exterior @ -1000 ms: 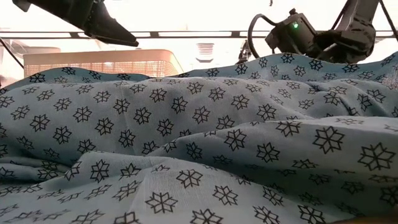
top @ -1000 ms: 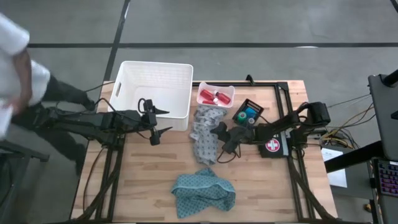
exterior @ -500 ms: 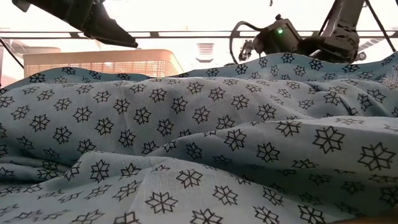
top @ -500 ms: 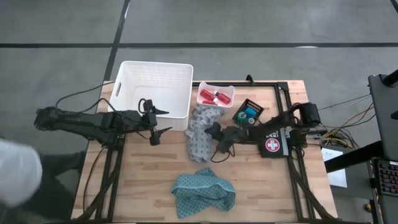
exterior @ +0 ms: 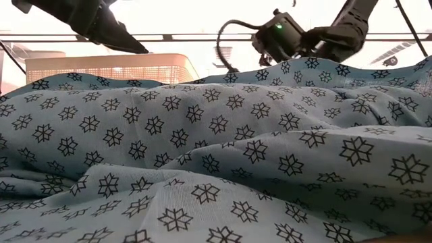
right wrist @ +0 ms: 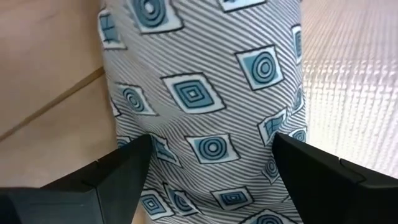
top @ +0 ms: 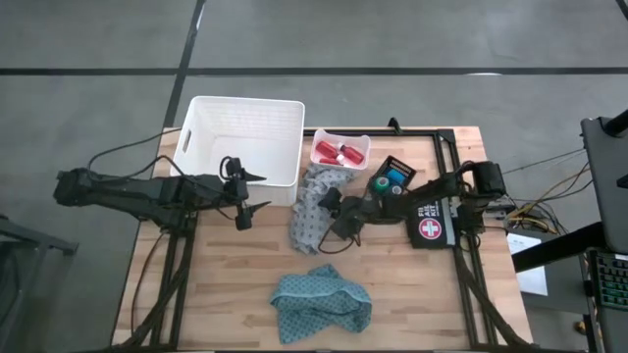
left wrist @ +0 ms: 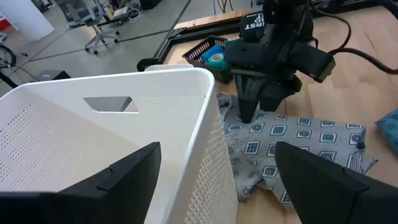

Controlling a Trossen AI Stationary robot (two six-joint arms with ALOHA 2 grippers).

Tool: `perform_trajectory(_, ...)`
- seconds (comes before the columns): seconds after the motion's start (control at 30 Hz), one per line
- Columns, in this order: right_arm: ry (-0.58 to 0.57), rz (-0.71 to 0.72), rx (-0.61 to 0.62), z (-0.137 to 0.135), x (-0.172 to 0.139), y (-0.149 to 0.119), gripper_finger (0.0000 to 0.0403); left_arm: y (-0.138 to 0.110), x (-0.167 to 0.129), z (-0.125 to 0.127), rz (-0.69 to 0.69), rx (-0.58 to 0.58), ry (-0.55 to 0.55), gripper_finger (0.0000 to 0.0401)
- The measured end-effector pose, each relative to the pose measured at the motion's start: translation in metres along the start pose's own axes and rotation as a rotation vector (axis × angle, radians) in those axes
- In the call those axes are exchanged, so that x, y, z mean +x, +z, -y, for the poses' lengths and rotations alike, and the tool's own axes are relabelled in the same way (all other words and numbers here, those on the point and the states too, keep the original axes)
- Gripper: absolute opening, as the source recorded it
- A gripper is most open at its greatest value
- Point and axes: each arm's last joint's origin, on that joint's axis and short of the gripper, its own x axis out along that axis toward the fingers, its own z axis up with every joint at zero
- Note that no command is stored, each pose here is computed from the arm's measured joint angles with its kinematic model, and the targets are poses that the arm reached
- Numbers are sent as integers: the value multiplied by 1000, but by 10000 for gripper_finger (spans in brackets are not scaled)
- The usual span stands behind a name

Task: Pick & Place Medicine items
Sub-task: Put the gray patient gown into the big white bin

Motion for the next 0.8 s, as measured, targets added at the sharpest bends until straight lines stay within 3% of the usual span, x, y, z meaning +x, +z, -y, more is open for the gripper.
perform_trajectory(0.13, 56, -29, 69, 12, 1, 3, 329, 0, 0, 0, -3, 1, 0, 319)
perform_trajectory(0.4, 80, -32, 90, 37, 5, -3, 329, 0, 0, 0, -3, 1, 0, 321)
perform_trajectory(0.6, 123, -7, 250, 40, 8, -14, 329, 0, 0, 0, -3, 1, 0, 319)
perform_trajectory(0.8, 116, -5, 241, 41, 8, -15, 329, 0, 0, 0, -3, 1, 0, 321)
